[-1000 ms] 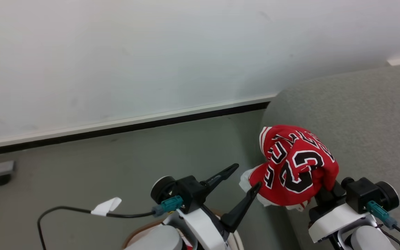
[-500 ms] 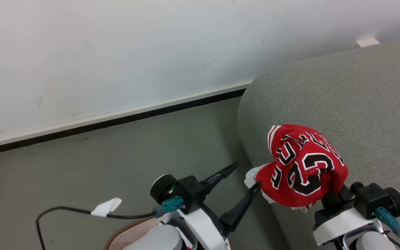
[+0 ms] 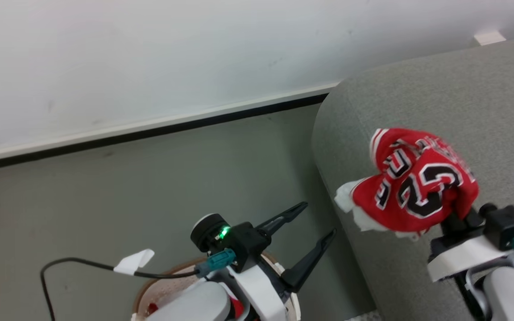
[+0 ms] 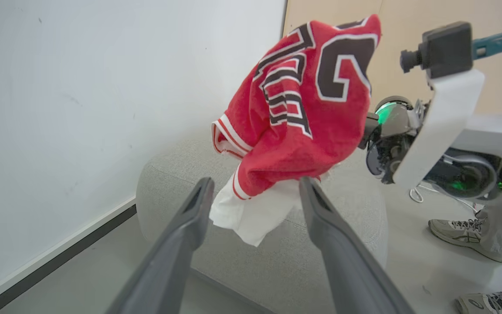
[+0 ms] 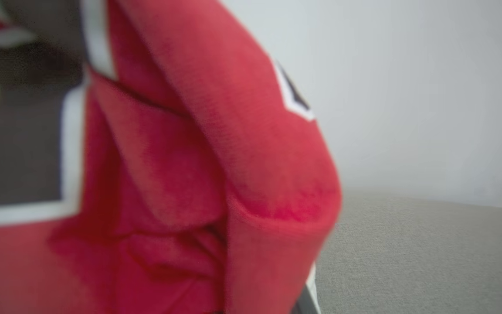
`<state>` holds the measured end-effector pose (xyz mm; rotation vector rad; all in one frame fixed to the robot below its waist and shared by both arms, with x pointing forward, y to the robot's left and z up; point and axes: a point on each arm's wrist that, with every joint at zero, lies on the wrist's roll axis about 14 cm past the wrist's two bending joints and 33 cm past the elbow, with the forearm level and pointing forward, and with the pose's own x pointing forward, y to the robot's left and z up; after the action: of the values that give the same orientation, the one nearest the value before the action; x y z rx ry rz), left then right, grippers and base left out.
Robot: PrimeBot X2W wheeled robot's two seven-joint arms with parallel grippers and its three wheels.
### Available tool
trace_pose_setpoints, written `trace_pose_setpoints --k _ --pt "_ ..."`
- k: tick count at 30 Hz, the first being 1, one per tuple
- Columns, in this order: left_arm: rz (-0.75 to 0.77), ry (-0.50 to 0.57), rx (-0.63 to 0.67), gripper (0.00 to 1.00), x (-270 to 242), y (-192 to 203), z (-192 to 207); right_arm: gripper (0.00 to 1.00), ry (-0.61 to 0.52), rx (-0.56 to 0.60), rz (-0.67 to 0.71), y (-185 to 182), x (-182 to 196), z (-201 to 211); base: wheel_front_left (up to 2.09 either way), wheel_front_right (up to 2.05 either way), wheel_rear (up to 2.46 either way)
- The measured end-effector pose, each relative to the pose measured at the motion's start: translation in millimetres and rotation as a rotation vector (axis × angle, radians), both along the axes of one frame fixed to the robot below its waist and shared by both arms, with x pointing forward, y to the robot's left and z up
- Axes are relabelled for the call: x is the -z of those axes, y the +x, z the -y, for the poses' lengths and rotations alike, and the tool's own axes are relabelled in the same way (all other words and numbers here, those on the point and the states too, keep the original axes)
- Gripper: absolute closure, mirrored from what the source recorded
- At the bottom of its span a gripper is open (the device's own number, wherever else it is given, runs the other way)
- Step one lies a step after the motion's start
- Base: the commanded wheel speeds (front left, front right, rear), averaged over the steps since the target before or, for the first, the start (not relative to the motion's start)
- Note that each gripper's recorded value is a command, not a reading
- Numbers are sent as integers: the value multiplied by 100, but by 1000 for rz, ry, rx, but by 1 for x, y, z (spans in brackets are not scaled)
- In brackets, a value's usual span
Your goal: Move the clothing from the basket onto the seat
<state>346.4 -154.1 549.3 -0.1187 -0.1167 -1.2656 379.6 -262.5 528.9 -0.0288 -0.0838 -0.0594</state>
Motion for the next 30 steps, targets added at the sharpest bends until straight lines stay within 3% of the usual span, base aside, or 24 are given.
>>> trace_pose_setpoints --k 15,26,30 --pt "7 53 -21 0 50 53 -30 100 -188 152 -168 79 4 99 0 0 0" --pt "-48 80 -69 0 97 92 -54 100 -299 326 -375 115 43 175 0 0 0" --pt "-77 90 -90 0 114 101 -63 100 -320 344 -493 123 75 180 0 0 0"
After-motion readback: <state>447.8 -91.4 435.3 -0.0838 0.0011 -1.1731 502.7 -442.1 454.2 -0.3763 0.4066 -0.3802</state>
